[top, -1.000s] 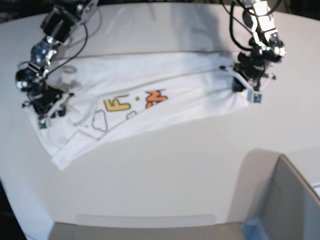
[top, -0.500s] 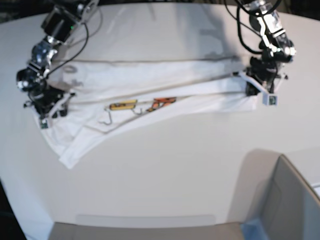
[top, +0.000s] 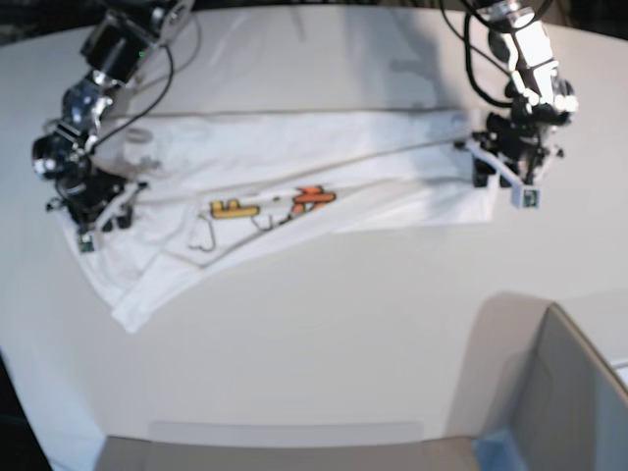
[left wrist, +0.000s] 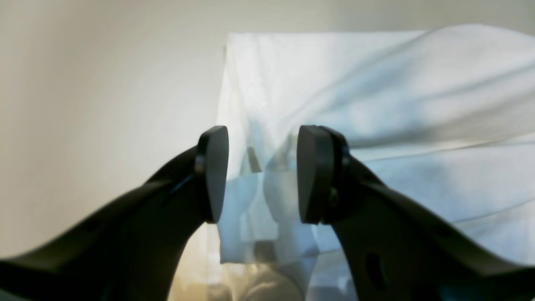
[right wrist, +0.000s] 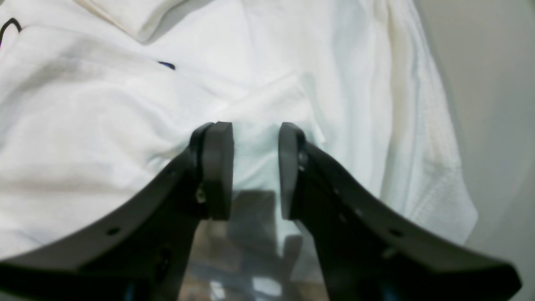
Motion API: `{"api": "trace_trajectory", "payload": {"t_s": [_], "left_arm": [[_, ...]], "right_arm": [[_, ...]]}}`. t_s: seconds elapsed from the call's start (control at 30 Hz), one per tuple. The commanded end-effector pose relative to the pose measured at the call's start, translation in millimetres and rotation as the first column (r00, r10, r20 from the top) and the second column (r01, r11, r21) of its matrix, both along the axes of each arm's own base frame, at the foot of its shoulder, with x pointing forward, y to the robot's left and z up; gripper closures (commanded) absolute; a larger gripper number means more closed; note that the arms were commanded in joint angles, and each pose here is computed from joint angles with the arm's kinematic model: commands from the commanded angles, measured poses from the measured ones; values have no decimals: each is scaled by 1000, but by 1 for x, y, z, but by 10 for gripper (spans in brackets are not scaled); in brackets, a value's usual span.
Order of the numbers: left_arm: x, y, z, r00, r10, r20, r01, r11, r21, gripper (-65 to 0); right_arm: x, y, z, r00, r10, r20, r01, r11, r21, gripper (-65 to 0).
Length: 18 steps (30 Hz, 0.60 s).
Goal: Layout the t-shirt on the table in an organized manner, then fold the t-shirt properly
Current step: 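Release the edge with the left gripper and lift it away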
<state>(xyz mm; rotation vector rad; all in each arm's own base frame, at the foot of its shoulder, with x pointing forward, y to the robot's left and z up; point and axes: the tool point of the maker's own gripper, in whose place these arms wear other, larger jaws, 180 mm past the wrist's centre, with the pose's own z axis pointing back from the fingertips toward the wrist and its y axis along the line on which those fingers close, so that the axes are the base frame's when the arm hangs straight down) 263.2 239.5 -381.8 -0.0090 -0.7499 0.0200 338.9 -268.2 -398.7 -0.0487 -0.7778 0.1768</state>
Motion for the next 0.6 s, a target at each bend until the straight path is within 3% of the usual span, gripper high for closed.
{"api": "trace_trajectory", "payload": {"t_s": [0.0, 0.2, 0.33, 0.57], "left_arm": [[11, -5, 11, 999, -22, 46, 22, 1000, 2, -276], [18, -31, 10, 994, -103, 47, 104, 995, -4, -276], [29, -33, 11, 993, -105, 61, 106, 994, -14, -275], [34, -32, -18, 996, -86, -14, 85, 994, -69, -132]], "right_arm": [[-17, -9, -16, 993, 5, -117, -12, 998, -62, -196], [-17, -9, -16, 993, 5, -117, -12, 998, -62, -196], [-17, -9, -15, 993, 4, -117, -12, 998, -64, -196], [-18, -12, -15, 993, 2, -117, -10, 998, -68, -196]]}}
